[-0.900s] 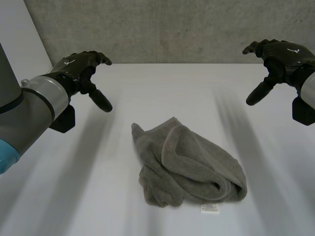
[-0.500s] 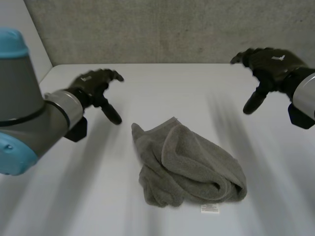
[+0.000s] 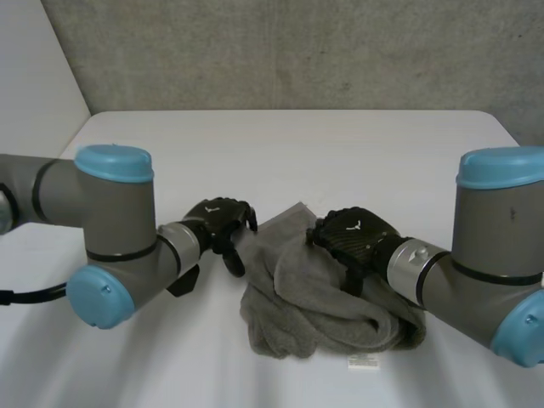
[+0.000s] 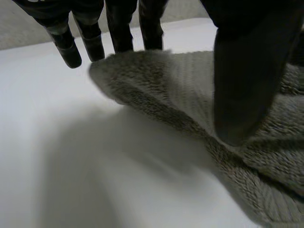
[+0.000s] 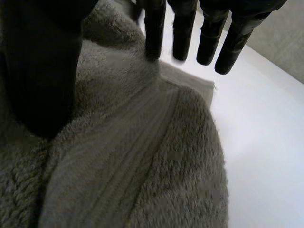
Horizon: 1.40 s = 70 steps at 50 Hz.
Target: Fold the towel.
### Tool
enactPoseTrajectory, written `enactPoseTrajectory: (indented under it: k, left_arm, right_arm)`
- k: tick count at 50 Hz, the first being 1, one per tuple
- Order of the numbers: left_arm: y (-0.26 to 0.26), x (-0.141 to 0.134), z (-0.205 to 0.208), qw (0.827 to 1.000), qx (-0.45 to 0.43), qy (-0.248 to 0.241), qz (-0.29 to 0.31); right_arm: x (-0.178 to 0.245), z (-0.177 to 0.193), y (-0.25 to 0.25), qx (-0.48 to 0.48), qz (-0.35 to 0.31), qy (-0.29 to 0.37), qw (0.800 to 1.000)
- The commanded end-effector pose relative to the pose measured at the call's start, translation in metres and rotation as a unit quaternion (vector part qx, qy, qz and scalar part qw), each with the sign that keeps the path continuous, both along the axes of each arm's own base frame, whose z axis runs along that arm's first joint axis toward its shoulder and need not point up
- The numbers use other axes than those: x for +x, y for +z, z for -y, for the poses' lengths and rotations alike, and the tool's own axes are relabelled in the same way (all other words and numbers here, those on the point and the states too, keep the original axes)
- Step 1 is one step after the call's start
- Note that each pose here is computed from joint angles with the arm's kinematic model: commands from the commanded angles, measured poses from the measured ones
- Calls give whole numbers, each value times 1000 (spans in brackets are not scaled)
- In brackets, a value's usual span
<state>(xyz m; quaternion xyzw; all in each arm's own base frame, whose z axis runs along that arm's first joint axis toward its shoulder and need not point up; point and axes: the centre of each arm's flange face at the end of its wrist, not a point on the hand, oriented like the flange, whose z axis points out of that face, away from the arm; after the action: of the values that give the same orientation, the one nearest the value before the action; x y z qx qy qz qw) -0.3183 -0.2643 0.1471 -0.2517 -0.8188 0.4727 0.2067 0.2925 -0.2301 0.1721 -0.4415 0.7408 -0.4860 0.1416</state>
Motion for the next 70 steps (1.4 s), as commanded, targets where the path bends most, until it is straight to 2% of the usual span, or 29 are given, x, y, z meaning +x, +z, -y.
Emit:
enactPoseTrajectory:
  k: [1, 8, 20, 29, 36, 38, 39, 41, 42, 44, 45, 47, 48, 49, 50, 51, 54, 55, 58, 60, 61, 63, 64, 65, 66, 67, 68, 69, 70]
  left_arm:
    - [-6, -6, -8, 1000, 7, -10, 4]
    - [16, 0, -16, 1000, 3, -10, 6]
    - [22, 17, -15, 996, -36, -32, 74]
    - [36, 31, -16, 996, -51, -20, 77]
    - [49, 35, 4, 994, -83, -7, 72]
    - [72, 26, 26, 988, -144, -1, 53]
    - [72, 26, 26, 988, -144, 0, 53]
    - [105, 18, 54, 973, -231, 24, 15]
    - [106, 18, 54, 972, -231, 25, 15]
    - [150, 15, 68, 944, -326, 48, -28]
    - [150, 15, 68, 944, -326, 48, -29]
    - [208, 19, 61, 902, -420, 64, -80]
    - [208, 19, 61, 902, -420, 64, -80]
    - [236, 26, 52, 881, -458, 70, -100]
    - [236, 26, 52, 880, -458, 70, -101]
    - [252, 33, 44, 867, -481, 73, -111]
    - [260, 46, 36, 857, -498, 69, -110]
    - [253, 52, 37, 860, -495, 65, -103]
    - [241, 59, 42, 867, -487, 60, -92]
    - [207, 71, 50, 889, -450, 45, -66]
    - [206, 71, 50, 889, -450, 45, -66]
    - [161, 74, 47, 917, -396, 22, -45]
    - [161, 74, 47, 917, -396, 22, -45]
    - [137, 74, 42, 930, -365, 10, -37]
    - [137, 74, 42, 930, -365, 10, -37]
    - [112, 74, 37, 942, -333, 0, -28]
    - [80, 74, 32, 957, -291, -11, -16]
    - [79, 74, 32, 957, -290, -12, -16]
    - [51, 75, 26, 967, -252, -21, 0]
  right_arm:
    - [-9, 9, 2, -15, -15, -35, 999]
    - [-22, -1, 35, -52, -8, -22, 998]
    - [-35, -1, 23, -25, -72, 18, 997]
    - [-69, 36, 20, -37, -99, -57, 993]
    - [-58, 47, 38, -79, -77, -46, 993]
    - [-41, 67, 70, -158, -42, -38, 986]
    - [-40, 68, 71, -158, -42, -38, 986]
    - [-22, 98, 124, -276, 15, -58, 959]
    - [-22, 98, 125, -277, 15, -58, 959]
    - [-16, 110, 191, -373, 94, -91, 918]
    - [-16, 110, 192, -373, 95, -91, 918]
    - [-23, 101, 249, -432, 168, -101, 880]
    - [-23, 101, 249, -432, 168, -101, 880]
    - [-26, 90, 270, -451, 196, -94, 866]
    - [-26, 90, 270, -451, 196, -94, 866]
    - [-28, 79, 281, -458, 213, -77, 859]
    - [-24, 71, 264, -434, 218, -30, 873]
    - [-25, 71, 244, -412, 206, -9, 888]
    - [-29, 75, 223, -392, 191, 6, 900]
    - [-38, 77, 178, -348, 155, 19, 924]
    - [-38, 77, 177, -348, 155, 19, 925]
    - [-49, 76, 127, -308, 105, 25, 945]
    - [-49, 76, 126, -308, 105, 25, 945]
    - [-55, 72, 102, -293, 74, 27, 953]
    - [-60, 65, 78, -281, 40, 36, 958]
    - [-60, 65, 78, -281, 39, 36, 958]
    - [-63, 57, 54, -270, 4, 49, 962]
    - [-63, 57, 53, -269, 3, 49, 962]
    - [-66, 49, 31, -262, -34, 65, 962]
